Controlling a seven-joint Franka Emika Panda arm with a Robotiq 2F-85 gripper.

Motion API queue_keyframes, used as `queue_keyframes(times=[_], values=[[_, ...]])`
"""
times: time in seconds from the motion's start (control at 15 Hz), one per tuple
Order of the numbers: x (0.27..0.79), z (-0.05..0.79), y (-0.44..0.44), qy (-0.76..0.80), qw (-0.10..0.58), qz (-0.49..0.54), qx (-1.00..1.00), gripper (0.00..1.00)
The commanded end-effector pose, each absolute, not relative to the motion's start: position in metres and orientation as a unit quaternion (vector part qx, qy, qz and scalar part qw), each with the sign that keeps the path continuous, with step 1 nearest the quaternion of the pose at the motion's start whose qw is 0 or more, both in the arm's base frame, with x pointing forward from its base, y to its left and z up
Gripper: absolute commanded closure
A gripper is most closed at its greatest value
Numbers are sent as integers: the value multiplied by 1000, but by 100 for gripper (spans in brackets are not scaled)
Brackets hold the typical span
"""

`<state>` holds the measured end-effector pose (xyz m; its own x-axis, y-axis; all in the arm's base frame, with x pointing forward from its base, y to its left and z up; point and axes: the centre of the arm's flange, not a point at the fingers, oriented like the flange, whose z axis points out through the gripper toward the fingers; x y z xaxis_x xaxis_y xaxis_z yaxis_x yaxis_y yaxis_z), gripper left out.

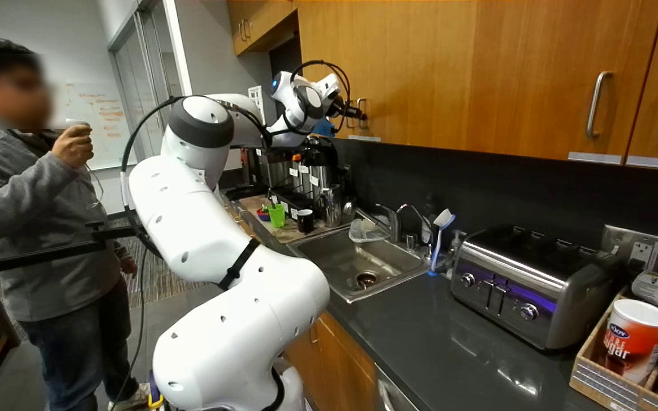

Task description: Open the right door of the cabinet above the sink.

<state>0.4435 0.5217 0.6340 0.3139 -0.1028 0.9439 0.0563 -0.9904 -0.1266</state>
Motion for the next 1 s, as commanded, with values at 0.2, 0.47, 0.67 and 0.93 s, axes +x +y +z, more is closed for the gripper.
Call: queue_keyframes(times=[0.2,0.47,0.67,0.93], values=[[409,646,483,41,80,-581,-809,96],[399,645,472,55,71,-581,-809,96],[393,644,463,65,70,-578,-810,96],[373,649,441,95,78,-583,-803,96]])
